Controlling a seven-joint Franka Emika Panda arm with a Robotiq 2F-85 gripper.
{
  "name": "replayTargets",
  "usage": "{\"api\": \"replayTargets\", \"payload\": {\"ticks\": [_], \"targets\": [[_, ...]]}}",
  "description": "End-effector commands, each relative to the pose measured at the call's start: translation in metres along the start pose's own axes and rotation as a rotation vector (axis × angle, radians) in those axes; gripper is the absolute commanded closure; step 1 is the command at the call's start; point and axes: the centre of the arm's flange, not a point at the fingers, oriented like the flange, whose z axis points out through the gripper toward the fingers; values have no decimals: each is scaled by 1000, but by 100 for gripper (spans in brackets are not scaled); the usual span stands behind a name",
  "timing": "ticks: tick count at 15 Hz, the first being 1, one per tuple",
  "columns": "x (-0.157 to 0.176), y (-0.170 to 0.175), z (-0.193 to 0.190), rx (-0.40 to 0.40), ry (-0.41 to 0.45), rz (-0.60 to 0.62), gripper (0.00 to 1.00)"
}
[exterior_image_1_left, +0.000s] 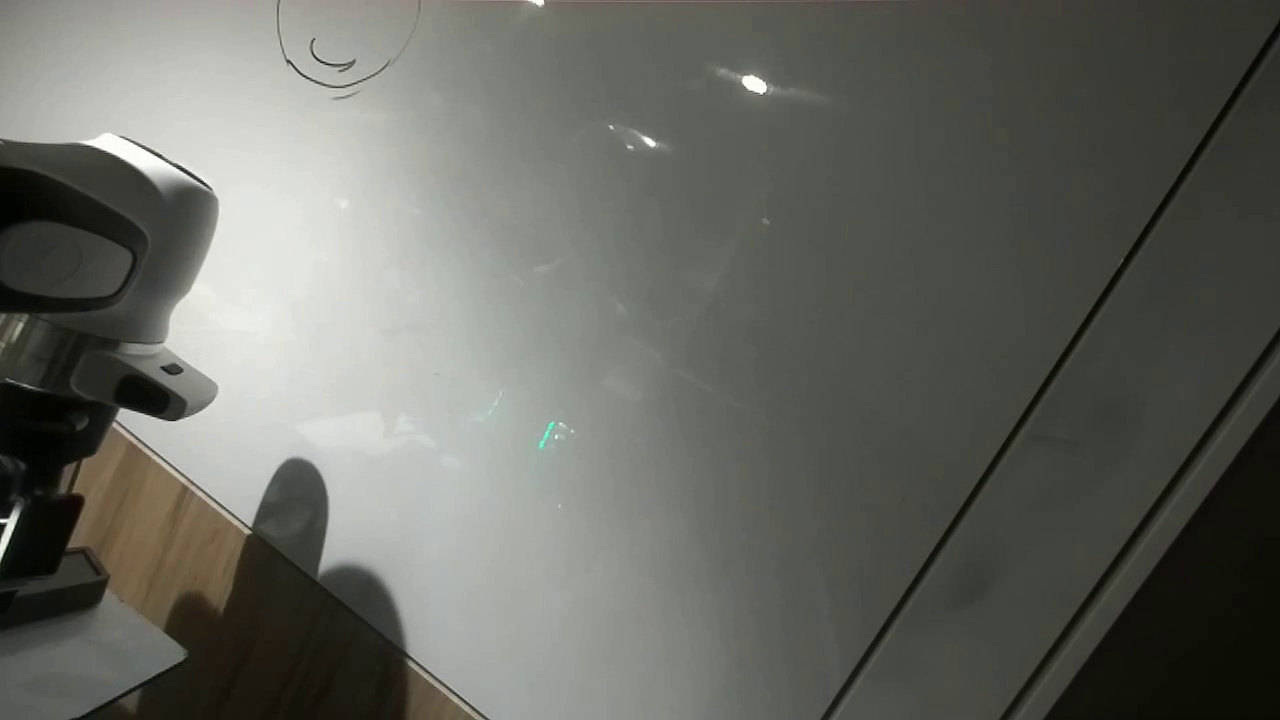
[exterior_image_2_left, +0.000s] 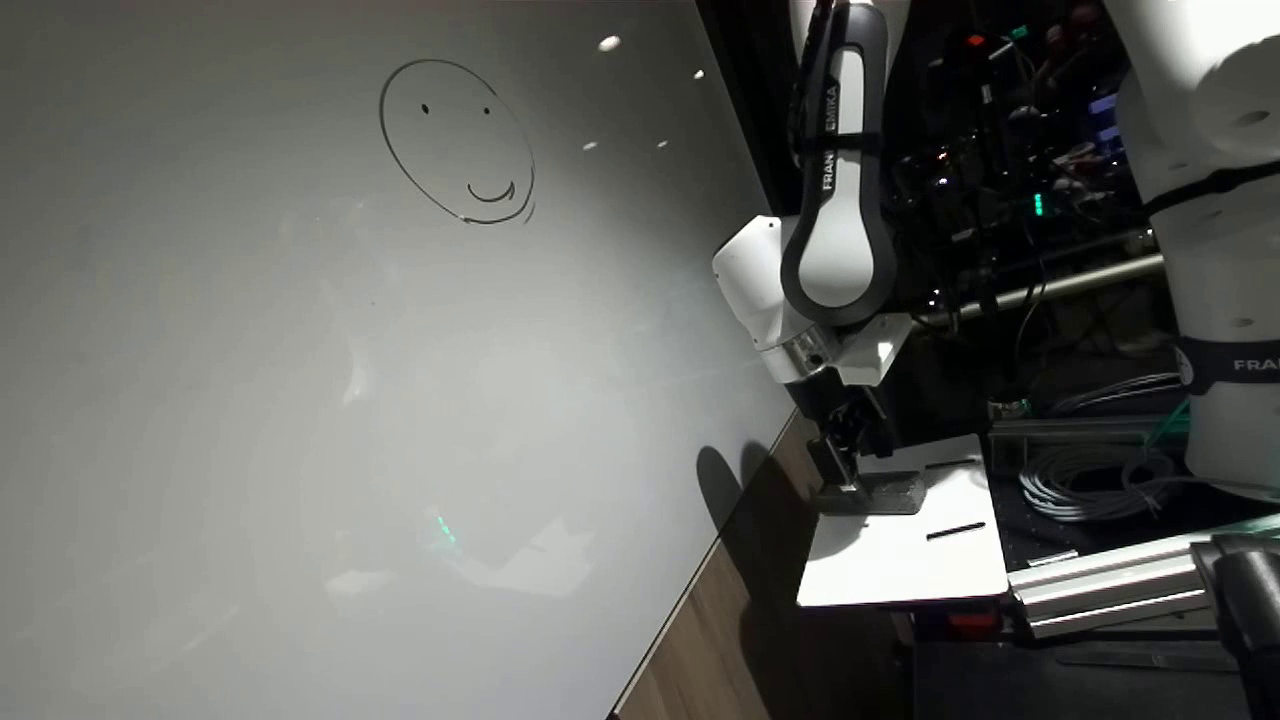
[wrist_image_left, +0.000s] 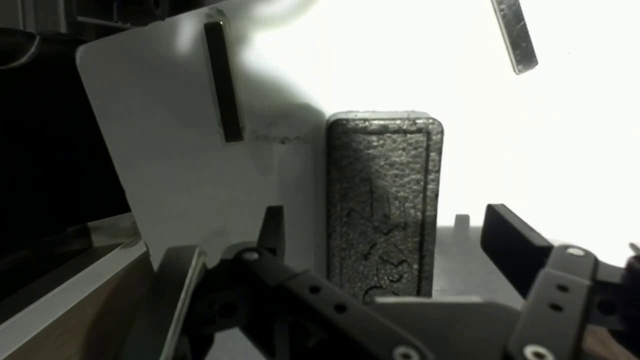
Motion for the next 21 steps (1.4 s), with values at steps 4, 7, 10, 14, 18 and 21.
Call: {"api": "replayTargets", "payload": {"ticks": [4, 7, 10, 14, 18, 21], "targets": [[14, -1, -2, -2, 37, -33, 26], [15, 3, 3, -9, 35, -38, 49], [14, 12, 11, -19, 24, -35, 71], [11, 19, 15, -18, 16, -23, 61], [8, 19, 15, -20, 13, -23, 72], [6, 18, 10, -21, 16, -26, 72]]}}
